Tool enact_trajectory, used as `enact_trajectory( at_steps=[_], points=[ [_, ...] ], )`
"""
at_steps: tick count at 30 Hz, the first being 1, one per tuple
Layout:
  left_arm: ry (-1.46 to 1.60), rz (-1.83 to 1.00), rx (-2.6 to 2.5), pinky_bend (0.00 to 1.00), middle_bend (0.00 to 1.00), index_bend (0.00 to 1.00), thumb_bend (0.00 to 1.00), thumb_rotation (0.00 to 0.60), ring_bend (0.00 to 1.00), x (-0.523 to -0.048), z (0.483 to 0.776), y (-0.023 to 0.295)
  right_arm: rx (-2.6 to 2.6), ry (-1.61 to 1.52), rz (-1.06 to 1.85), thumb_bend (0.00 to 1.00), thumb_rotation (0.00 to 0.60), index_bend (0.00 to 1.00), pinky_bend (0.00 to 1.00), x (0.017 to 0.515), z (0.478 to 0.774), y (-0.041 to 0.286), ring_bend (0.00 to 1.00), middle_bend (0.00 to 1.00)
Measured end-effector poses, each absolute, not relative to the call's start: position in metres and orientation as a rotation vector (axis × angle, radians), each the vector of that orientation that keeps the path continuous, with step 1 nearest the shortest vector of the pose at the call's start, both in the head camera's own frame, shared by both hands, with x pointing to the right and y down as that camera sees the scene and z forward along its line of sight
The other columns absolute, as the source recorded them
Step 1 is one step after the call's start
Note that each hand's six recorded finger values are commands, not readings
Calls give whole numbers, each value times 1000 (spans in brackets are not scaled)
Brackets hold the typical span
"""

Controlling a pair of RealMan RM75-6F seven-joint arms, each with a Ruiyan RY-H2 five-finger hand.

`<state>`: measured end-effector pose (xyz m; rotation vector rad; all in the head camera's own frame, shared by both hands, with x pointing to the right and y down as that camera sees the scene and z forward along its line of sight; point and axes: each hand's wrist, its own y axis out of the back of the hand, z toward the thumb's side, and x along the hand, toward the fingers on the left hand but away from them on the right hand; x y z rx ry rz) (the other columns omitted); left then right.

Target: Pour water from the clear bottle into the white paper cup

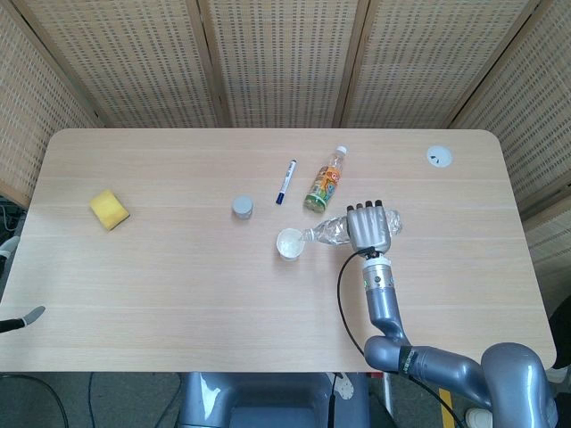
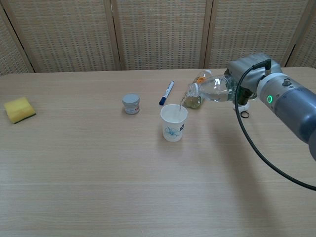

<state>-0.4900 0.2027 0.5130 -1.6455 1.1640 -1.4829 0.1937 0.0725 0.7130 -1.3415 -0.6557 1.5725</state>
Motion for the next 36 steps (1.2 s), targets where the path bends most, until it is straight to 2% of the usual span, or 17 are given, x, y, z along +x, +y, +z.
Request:
enact_trajectory(
  at_steps=[24,36],
  points=[
    [1170,-1485,-1651,0,0,0,24,600,0,-491,513,202,-1323,-685,1611,831,600,568,677,195,712,70,584,606],
    [1165,-1486,-1652,0,0,0,25,600,0,-491,514,202,-1515,-926,1581,832,600,568,677,200,711,70,583,606]
  ],
)
